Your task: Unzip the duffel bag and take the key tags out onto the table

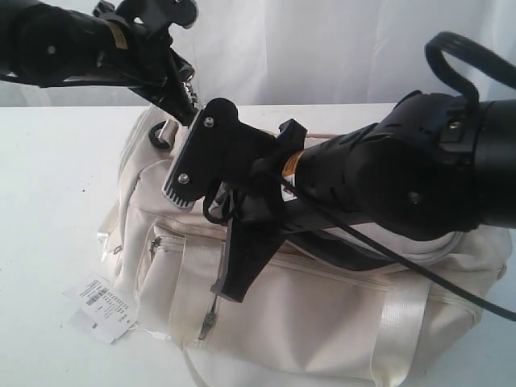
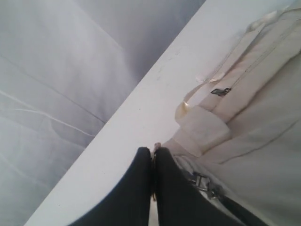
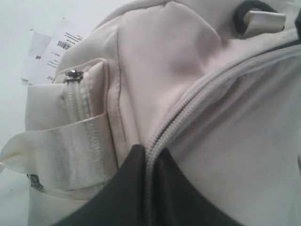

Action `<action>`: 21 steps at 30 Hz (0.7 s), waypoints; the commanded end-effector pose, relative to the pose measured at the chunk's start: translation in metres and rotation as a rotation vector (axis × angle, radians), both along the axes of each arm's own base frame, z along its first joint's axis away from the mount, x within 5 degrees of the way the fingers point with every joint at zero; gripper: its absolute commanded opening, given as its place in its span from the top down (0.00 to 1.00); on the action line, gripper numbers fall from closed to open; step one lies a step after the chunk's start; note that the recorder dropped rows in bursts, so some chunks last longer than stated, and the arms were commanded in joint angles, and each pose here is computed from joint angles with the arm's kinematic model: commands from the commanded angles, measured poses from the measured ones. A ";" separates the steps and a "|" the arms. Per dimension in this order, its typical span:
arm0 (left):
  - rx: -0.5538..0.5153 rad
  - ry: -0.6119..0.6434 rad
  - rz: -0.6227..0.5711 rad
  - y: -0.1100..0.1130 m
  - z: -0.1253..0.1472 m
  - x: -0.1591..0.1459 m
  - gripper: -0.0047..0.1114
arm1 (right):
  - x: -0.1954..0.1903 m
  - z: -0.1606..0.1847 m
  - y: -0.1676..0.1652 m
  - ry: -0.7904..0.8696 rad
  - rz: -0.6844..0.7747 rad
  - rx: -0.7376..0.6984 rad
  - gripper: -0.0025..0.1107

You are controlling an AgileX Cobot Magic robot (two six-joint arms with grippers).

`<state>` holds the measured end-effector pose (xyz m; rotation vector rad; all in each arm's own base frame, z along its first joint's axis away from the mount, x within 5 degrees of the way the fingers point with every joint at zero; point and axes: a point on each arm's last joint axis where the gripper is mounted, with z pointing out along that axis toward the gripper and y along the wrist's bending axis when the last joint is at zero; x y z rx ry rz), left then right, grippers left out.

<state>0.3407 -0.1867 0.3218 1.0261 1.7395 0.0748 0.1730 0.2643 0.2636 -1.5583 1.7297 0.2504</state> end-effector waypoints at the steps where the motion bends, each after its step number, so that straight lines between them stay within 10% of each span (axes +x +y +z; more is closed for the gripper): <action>1: 0.003 -0.058 0.045 0.007 0.003 0.037 0.96 | -0.005 -0.008 -0.009 0.087 -0.028 -0.092 0.98; 11: -0.001 -0.045 0.094 0.008 -0.008 0.080 0.92 | -0.005 -0.008 -0.009 0.091 -0.032 -0.092 0.98; 21: 0.053 0.039 0.120 0.014 0.010 0.071 0.18 | -0.005 -0.008 -0.009 0.101 -0.050 -0.073 0.98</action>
